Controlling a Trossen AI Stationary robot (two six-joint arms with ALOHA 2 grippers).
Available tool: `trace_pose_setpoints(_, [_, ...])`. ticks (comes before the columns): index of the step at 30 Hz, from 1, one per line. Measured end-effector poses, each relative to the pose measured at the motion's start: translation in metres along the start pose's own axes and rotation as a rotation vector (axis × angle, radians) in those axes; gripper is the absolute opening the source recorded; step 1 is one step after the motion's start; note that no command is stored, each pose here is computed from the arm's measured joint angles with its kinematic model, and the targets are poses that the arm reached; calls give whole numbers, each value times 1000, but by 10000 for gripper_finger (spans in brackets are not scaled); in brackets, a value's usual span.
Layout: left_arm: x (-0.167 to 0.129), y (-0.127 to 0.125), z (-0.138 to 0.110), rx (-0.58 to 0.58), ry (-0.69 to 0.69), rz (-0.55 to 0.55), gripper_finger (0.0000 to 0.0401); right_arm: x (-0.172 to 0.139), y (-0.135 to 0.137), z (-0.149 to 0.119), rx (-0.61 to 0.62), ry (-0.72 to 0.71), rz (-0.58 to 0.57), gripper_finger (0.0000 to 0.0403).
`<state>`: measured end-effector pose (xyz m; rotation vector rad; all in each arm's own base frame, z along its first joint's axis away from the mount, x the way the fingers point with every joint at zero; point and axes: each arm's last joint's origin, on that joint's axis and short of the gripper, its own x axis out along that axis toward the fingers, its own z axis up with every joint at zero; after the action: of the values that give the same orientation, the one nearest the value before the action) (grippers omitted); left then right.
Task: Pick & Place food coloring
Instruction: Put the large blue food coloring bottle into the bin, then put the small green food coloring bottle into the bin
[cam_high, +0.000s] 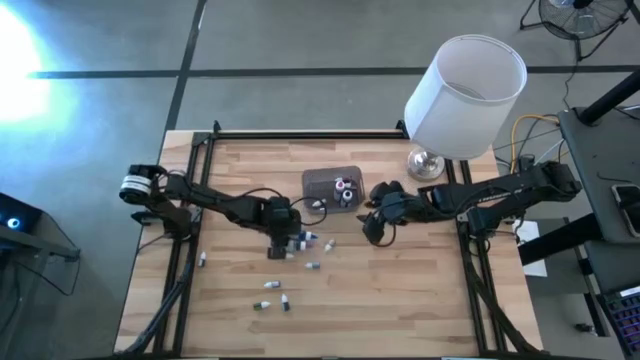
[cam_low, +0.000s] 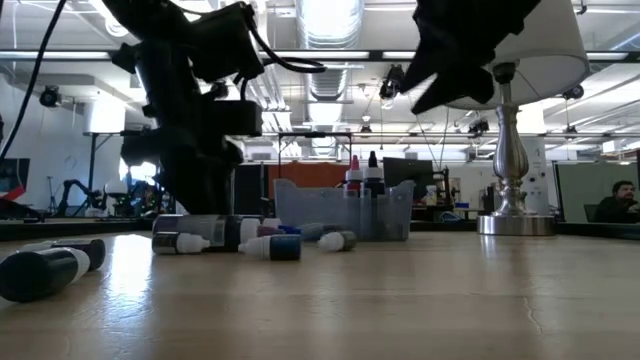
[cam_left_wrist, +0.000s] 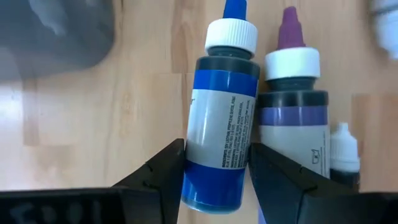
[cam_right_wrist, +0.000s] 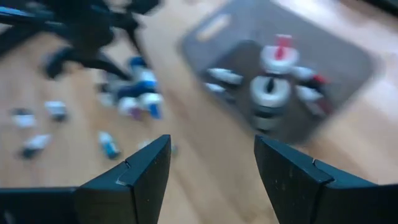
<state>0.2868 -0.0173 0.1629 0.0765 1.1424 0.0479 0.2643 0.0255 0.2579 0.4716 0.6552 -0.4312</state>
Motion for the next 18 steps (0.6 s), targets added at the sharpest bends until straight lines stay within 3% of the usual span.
trace_pose_setpoints(5, [-4,-3,10,-65,-53,-9,147,19,12,-4,18,69,143,224])
trace_pose_setpoints(9, [-7,-3,17,-99,-100,-9,147,42,22,-22,-34,196,184,224])
trace_pose_setpoints(13, [-8,-3,19,-102,-111,10,147,54,36,-48,-180,281,194,224])
trace_pose_setpoints(18, [-10,-6,18,-75,-97,7,147,70,45,-70,-479,326,209,224])
